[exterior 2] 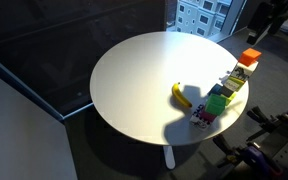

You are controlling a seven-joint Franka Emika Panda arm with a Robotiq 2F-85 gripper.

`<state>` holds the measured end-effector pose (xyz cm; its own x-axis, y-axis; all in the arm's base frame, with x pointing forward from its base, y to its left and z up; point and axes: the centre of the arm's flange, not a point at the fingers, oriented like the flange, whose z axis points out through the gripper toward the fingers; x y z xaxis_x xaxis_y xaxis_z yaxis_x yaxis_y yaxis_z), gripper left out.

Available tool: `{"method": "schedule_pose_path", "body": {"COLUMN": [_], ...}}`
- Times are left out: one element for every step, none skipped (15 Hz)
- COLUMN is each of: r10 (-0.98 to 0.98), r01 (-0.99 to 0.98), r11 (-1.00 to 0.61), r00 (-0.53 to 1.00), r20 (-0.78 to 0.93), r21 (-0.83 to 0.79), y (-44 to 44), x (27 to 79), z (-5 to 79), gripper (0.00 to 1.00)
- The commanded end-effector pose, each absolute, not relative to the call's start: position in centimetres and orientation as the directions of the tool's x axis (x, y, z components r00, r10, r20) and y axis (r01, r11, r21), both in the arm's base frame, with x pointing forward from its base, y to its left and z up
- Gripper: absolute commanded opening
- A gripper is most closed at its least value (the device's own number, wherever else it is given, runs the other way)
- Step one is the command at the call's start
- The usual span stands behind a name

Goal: Pick up the gray block and place on top of the blue and the yellow block

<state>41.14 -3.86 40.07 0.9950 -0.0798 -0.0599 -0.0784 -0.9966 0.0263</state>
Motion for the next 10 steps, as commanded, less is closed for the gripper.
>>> {"method": "schedule_pose_path", "body": {"r10": [-0.105, -0.103, -0.094, -0.087, -0.085, -0.085, -0.083, -0.080, -0.079, -0.076], "r01": [-0.100, -0.098, -0.089, -0.082, -0.081, -0.082, -0.080, -0.078, -0.077, -0.074], "r11": [-0.993, -0.994, -0.995, -0.996, -0.996, -0.996, -0.996, -0.996, -0.996, -0.997], "r00": [0.990, 0.989, 0.990, 0.991, 0.992, 0.993, 0.994, 0.995, 0.995, 0.995], "r20": [-0.096, -0.104, -0.107, -0.106, -0.092, -0.080, -0.071, -0.062, -0.061, -0.067], "r21": [0.055, 0.054, 0.051, 0.046, 0.042, 0.042, 0.039, 0.038, 0.037, 0.038], "y": [-3.8, -3.8, -3.8, -3.8, -3.8, -3.8, -3.8, -3.8, -3.8, -3.8], "x": [39.0, 38.6, 38.3, 38.0, 37.7, 37.5, 37.3, 37.2, 37.0, 36.9], "z": [41.9, 42.1, 42.4, 42.6, 42.8, 43.0, 43.2, 43.4, 43.5, 43.6], "gripper": [1.00, 1.00, 1.00, 1.00, 1.00, 1.00, 1.00, 1.00, 1.00, 1.00]}}
